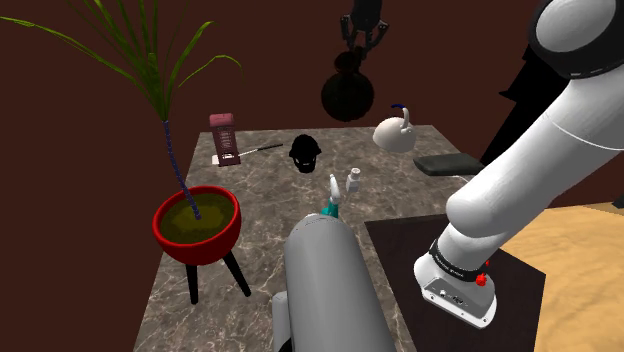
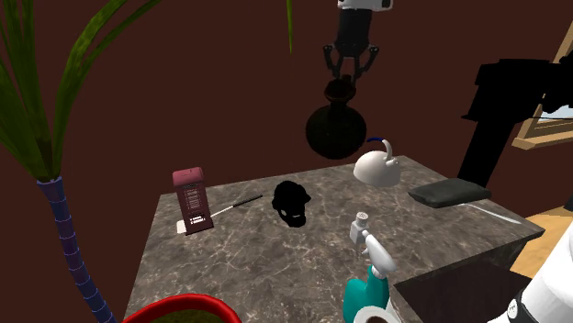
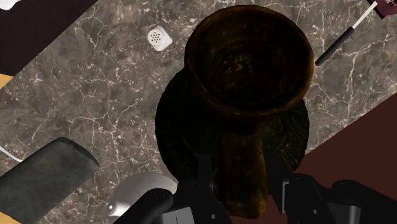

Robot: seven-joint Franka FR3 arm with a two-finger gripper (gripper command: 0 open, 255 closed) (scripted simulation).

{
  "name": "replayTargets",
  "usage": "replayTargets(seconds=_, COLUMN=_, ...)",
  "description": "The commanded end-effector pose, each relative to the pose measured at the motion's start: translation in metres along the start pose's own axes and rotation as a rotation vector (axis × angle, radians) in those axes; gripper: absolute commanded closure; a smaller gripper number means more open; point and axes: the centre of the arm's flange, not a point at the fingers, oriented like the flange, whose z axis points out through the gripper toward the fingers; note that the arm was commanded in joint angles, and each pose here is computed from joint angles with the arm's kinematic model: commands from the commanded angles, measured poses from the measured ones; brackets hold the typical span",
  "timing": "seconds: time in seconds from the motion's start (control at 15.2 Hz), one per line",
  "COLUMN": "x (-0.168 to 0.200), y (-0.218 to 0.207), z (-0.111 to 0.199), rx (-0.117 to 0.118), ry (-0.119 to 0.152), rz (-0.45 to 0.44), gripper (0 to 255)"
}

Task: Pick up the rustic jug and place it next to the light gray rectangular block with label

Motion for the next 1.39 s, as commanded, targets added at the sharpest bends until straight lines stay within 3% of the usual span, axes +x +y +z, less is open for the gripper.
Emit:
replayTargets(seconds=0.0, x=0.008, y=0.025, z=-0.018, rx=0.004, ry=0.002, rz=-0.001, gripper=255)
replayTargets(seconds=0.73, x=0.057, y=0.151, z=-0.087, rx=0.004, ry=0.002, rz=-0.001, gripper=255)
replayTargets(seconds=1.32, x=0.056, y=0.153, z=-0.039, rx=0.004, ry=0.002, rz=-0.001, gripper=255)
